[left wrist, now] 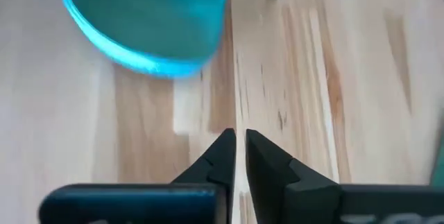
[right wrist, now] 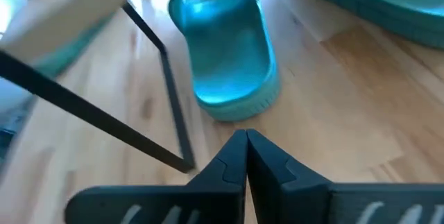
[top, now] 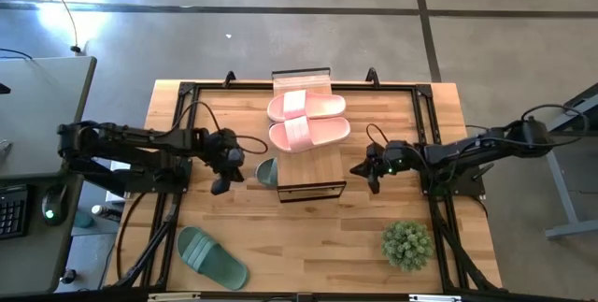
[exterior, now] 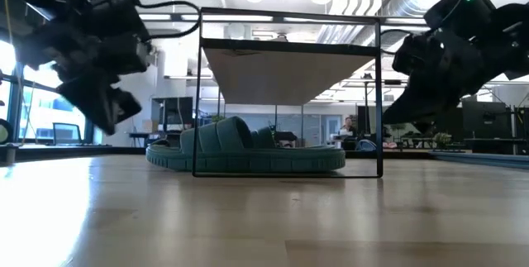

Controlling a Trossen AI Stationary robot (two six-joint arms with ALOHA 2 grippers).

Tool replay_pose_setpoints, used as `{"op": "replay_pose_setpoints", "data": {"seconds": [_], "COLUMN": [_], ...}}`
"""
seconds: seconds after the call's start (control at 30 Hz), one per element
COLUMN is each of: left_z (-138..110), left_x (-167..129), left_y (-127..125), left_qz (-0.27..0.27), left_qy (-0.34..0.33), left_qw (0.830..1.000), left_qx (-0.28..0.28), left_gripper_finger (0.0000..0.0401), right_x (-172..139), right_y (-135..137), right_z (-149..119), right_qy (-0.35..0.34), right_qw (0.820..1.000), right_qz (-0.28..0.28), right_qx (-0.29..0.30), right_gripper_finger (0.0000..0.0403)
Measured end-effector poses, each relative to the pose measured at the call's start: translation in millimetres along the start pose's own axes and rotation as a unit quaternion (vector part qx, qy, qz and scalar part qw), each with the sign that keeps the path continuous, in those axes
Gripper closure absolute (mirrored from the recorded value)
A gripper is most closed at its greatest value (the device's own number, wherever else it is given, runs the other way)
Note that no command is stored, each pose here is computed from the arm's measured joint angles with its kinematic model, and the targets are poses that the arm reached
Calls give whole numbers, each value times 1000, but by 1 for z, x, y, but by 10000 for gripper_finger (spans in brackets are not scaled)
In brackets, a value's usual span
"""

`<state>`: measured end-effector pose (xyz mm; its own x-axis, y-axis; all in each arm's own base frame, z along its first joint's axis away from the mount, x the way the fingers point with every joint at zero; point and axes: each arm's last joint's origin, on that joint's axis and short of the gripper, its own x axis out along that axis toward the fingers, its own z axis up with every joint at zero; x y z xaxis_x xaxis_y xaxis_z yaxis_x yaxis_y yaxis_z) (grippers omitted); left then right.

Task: Pick and place slides into the shelf
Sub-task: Put the green slide under the shelf

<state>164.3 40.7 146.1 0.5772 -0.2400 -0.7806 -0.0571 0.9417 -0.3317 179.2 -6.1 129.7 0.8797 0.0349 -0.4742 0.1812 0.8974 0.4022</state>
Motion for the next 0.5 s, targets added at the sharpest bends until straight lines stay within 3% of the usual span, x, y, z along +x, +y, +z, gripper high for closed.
{"op": "replay_pose_setpoints", "data": {"seconds": [0.17,0.37,0.5], "left_z": [3,8,10], "left_x": [8,18,24], "left_y": [-10,-15,-11], "left_qz": [21,43,54], "left_qy": [1,-14,-14], "left_qw": [999,998,997], "left_qx": [38,52,48], "left_gripper_finger": [399,395,399], "right_x": [5,13,18], "right_y": [4,8,12], "right_z": [-9,-19,-20], "right_qy": [8,31,-2], "right_qw": [998,997,998], "right_qz": [-40,-43,-53], "right_qx": [-44,-52,-45], "right_gripper_finger": [403,403,403]}}
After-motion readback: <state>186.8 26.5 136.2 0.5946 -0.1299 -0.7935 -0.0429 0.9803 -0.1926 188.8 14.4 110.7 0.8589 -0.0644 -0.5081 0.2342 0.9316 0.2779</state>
